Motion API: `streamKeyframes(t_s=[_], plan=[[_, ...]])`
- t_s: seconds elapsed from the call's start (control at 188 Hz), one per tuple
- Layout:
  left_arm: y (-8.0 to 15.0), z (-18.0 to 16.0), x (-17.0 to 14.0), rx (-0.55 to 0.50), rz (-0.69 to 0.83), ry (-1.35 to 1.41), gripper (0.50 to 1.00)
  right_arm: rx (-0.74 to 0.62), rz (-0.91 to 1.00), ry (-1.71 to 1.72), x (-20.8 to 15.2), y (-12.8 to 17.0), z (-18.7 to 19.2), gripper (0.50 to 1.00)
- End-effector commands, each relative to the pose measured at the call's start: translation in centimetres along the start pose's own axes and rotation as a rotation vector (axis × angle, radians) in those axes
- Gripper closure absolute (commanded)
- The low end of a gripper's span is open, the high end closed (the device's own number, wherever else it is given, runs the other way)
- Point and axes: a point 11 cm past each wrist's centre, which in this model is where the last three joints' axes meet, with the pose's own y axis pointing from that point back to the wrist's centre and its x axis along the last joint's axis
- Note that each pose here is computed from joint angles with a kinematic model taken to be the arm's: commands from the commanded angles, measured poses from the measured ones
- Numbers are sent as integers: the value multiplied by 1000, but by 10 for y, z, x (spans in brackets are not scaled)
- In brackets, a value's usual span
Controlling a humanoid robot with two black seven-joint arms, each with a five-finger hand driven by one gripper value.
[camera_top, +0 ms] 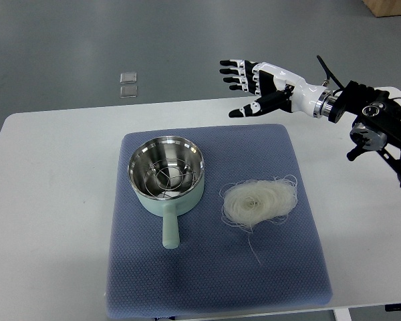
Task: Put vermicelli into pot with right hand
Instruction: 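Swing the right hand over the white vermicelli bundle, fingers open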
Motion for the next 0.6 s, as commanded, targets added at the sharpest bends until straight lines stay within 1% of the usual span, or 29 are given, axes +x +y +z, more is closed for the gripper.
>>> streamKeyframes(t_s=[0.0, 0.037, 0.133, 0.228, 0.356, 0.419, 0.499, 0.595], plan=[[0, 0, -2, 0, -7, -2, 500, -128, -151, 339, 2, 10, -21, 538], [0, 0, -2, 0, -7, -2, 500, -150, -184, 427, 2, 10, -33, 538], [0, 0, -3, -1, -9, -1, 500, -234, -253, 549, -1, 10, -43, 540], [0, 0, -6, -1, -16, -2, 500, -307, -307, 603, -7, 10, -35, 540], [0, 0, -11, -1, -32, -3, 500, -382, -288, 589, -3, 17, -23, 540], [0, 0, -14, 0, -40, -8, 500, -389, -278, 544, -5, 18, -20, 540], [0, 0, -18, 0, -52, -9, 500, -369, -259, 398, -13, 21, -9, 538], [0, 0, -18, 0, -52, -12, 500, -349, -227, 289, -18, 21, -6, 538]])
